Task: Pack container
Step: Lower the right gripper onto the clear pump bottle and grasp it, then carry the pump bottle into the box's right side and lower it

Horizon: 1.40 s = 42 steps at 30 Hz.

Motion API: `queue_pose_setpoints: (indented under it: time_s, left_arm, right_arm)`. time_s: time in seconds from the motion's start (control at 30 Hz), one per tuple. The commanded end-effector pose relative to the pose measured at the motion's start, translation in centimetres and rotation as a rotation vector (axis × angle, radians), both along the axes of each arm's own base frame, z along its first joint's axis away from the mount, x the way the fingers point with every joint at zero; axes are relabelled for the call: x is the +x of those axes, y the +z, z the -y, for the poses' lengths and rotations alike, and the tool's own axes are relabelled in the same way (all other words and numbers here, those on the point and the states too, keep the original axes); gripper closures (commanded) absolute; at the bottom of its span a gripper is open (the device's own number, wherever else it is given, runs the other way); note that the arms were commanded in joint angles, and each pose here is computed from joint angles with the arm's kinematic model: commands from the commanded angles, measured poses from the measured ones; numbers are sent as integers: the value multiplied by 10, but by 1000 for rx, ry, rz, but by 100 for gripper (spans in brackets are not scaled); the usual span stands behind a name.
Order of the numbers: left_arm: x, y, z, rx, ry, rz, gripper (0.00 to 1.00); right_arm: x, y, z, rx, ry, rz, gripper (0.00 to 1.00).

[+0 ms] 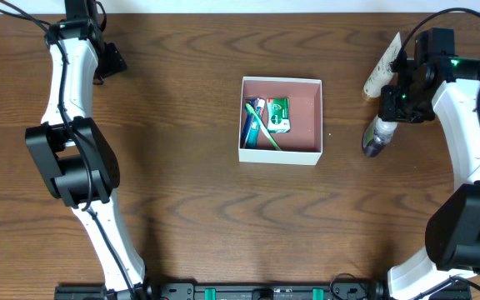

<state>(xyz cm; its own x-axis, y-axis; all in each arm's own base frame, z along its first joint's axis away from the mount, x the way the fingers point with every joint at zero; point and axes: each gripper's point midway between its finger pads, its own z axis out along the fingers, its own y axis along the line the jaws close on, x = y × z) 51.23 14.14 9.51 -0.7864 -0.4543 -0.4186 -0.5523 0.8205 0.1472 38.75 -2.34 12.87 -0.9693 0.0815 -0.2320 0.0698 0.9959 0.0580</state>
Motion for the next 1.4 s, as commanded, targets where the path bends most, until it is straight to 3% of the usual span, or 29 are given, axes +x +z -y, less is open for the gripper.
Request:
queue_pose_setpoints:
  time_s: [0.0, 0.1, 0.27, 0.53, 0.83, 1.37]
  left_arm:
    - [3, 27, -4, 21, 9, 54, 2]
    - [3, 27, -4, 21, 9, 54, 2]
    - [3, 27, -4, 20, 9, 54, 2]
    - [3, 27, -4, 20, 9, 54, 2]
    - [3, 27, -4, 20, 9, 54, 2]
    - [3, 27, -4, 21, 9, 54, 2]
  right_arm:
    - [-1, 2, 0, 9, -9, 6, 71]
    - [0, 4, -1, 15, -15, 10, 78]
    - [10, 29, -10, 71, -21, 60, 79]
    - [22, 115, -22, 133, -7, 188, 80]
    - [23, 204, -84, 304, 87, 362, 81]
    - [40, 194, -160, 214, 163, 400, 79]
